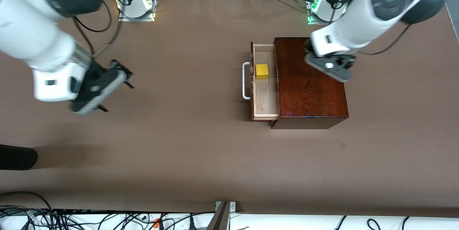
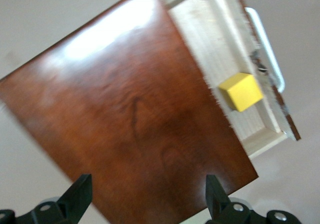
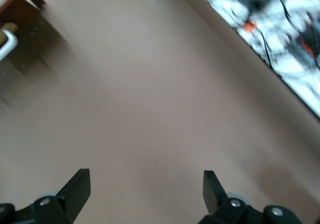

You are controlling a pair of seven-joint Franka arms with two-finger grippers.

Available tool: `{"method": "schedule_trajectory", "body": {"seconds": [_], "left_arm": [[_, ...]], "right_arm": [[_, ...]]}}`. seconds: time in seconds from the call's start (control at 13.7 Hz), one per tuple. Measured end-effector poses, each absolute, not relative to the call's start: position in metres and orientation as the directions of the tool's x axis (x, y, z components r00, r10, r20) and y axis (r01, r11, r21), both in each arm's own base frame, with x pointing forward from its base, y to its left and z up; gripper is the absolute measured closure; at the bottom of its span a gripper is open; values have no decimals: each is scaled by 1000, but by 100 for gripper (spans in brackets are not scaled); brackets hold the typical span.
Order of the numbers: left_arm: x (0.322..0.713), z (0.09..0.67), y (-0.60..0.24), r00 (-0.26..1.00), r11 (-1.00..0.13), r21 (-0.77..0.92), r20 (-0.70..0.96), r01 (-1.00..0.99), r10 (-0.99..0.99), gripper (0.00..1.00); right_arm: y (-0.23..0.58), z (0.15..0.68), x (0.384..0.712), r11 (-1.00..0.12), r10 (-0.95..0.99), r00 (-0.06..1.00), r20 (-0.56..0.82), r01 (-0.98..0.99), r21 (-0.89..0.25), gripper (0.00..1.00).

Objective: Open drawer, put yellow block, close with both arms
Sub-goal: 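Withdraw the right gripper while the left gripper moves toward the drawer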

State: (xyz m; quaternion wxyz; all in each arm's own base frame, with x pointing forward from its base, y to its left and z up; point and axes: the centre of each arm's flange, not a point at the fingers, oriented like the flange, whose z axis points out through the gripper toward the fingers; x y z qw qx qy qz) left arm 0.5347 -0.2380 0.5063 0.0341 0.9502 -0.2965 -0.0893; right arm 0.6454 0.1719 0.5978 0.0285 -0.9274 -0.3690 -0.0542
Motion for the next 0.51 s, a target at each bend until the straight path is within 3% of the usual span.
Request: {"method": "schedule_trajectory", "body": {"seconds": [0.29,0.51], "left_arm": [[568,482,-292,629,-625,195,-48,-756,-776,0],[568,446,-371,445,-425,187,85,-886,-891,0]], "right_arm": [[113,595,610,-835,545,836,60,548,-50,0],[74,600,569,-902,426,905,25,426,-67,0]]}}
